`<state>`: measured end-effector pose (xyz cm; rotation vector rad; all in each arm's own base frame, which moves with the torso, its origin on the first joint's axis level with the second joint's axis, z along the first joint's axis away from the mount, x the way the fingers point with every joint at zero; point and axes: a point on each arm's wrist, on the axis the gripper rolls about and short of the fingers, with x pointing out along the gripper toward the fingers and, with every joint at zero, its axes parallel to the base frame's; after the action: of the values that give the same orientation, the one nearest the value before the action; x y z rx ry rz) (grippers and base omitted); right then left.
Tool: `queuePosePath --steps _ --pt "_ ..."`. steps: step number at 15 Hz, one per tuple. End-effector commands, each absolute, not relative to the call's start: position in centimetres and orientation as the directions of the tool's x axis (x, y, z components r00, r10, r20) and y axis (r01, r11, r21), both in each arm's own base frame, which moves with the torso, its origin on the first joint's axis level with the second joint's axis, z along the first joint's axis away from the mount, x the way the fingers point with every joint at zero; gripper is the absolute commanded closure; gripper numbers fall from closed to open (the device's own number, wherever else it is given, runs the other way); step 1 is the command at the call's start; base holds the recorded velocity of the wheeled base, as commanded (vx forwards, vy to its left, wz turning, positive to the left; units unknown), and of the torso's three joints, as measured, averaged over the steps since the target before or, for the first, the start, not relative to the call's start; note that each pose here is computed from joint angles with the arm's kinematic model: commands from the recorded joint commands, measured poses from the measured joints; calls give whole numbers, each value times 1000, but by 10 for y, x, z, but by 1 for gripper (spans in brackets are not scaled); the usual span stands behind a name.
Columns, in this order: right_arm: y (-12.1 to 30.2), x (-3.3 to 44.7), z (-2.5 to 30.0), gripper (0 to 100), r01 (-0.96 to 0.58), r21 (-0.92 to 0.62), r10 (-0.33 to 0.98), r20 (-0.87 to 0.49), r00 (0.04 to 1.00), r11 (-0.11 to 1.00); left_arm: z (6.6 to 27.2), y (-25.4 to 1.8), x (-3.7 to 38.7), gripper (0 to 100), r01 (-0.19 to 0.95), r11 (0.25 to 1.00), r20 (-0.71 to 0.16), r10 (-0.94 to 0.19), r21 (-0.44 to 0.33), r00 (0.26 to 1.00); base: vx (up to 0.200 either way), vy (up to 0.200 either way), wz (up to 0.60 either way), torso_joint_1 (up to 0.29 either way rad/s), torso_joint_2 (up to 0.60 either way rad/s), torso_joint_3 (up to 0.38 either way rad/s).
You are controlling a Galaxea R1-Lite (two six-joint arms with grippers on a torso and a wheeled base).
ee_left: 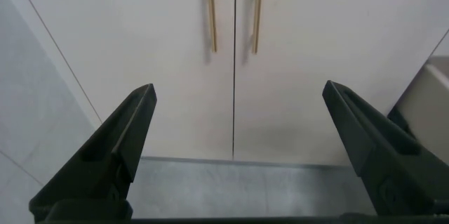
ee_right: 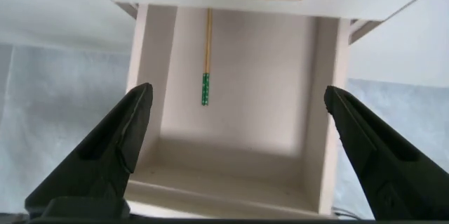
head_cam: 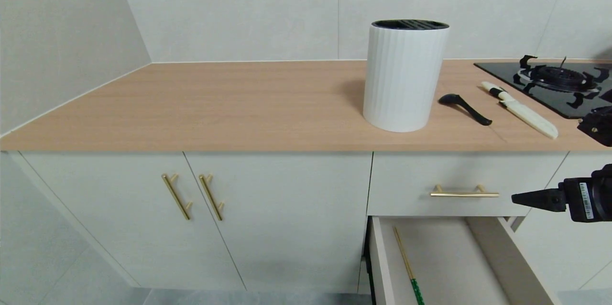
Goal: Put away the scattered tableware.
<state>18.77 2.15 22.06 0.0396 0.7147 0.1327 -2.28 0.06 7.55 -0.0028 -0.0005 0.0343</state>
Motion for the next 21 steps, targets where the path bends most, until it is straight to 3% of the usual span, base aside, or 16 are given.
queuePosePath --steps 1,13,15,17,21 --pt "22 188 218 0 -125 64 136 -660 739 990 75 1 -23 0 -35 999 0 35 -3 999 0 0 0 173 -466 -295" --pt "19 198 210 0 -158 9 128 -634 762 987 75 1 -23 0 -35 999 0 35 -3 999 0 0 0 167 -409 -242" --pt "9 234 214 0 -139 -30 97 -571 815 990 75 1 -23 0 -35 999 0 35 -3 999 0 0 0 11 -25 -13" --pt "4 281 213 0 -177 3 151 -539 829 984 75 1 -23 0 -35 999 0 35 -5 999 0 0 0 0 0 0" --pt "0 354 186 0 -240 22 221 -485 846 970 75 1 -23 0 -35 999 0 35 -3 999 0 0 0 0 0 0"
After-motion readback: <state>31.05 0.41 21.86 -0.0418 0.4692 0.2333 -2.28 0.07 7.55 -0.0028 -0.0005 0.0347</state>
